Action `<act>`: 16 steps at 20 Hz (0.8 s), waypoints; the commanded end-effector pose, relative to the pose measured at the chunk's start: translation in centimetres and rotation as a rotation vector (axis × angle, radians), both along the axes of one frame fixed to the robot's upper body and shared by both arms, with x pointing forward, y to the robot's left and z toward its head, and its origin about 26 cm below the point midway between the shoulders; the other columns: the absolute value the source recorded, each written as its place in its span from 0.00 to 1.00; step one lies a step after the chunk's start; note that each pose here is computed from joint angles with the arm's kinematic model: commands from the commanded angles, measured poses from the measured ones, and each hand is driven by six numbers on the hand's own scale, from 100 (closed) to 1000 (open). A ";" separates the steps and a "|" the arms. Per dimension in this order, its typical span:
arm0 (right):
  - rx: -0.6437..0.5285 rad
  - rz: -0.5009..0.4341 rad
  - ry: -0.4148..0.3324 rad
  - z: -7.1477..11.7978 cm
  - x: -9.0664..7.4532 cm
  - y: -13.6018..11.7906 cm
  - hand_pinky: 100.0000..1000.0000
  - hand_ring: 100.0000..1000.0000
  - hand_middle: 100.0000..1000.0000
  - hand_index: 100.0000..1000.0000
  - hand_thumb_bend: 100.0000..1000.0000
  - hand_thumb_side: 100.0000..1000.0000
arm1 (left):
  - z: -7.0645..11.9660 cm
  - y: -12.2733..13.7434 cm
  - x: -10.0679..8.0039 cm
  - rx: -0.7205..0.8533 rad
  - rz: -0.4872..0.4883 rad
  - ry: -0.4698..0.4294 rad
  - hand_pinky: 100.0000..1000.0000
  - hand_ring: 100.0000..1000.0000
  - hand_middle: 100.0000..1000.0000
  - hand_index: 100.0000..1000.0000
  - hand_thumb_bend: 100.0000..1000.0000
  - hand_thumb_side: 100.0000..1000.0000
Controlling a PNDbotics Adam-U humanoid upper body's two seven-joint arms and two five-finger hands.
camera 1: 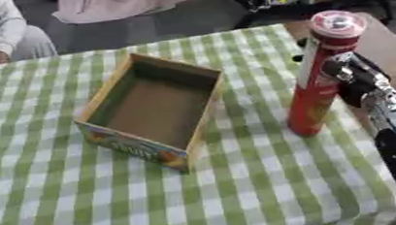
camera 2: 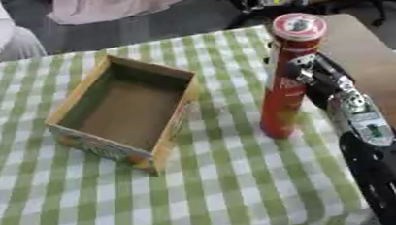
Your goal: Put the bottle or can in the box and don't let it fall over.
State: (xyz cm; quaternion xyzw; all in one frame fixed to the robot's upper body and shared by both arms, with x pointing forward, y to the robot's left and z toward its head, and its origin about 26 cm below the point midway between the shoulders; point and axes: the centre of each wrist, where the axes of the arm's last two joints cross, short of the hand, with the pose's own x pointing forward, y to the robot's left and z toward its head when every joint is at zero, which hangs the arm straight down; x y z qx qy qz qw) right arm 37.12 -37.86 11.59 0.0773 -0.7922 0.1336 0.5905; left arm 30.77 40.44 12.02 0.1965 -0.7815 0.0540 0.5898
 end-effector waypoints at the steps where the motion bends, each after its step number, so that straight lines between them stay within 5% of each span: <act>1: -0.008 0.007 -0.041 1.6 0.1 0.0 0.41 0.76 0.85 0.82 1.00 0.35 | 1.1 0.4 0.1 0.020 0.000 -0.022 0.84 0.70 0.70 0.70 0.55 0.41; 10: -0.015 -0.028 -0.034 1.5 0.1 0.1 0.29 0.65 0.73 0.70 1.00 0.33 | 1.1 0.4 0.1 0.020 0.000 -0.023 0.84 0.70 0.70 0.70 0.54 0.41; 16: -0.015 -0.079 -0.038 1.5 0.1 0.2 0.15 0.47 0.54 0.55 0.99 0.30 | 1.1 0.4 0.1 0.020 -0.002 -0.025 0.84 0.70 0.70 0.70 0.54 0.42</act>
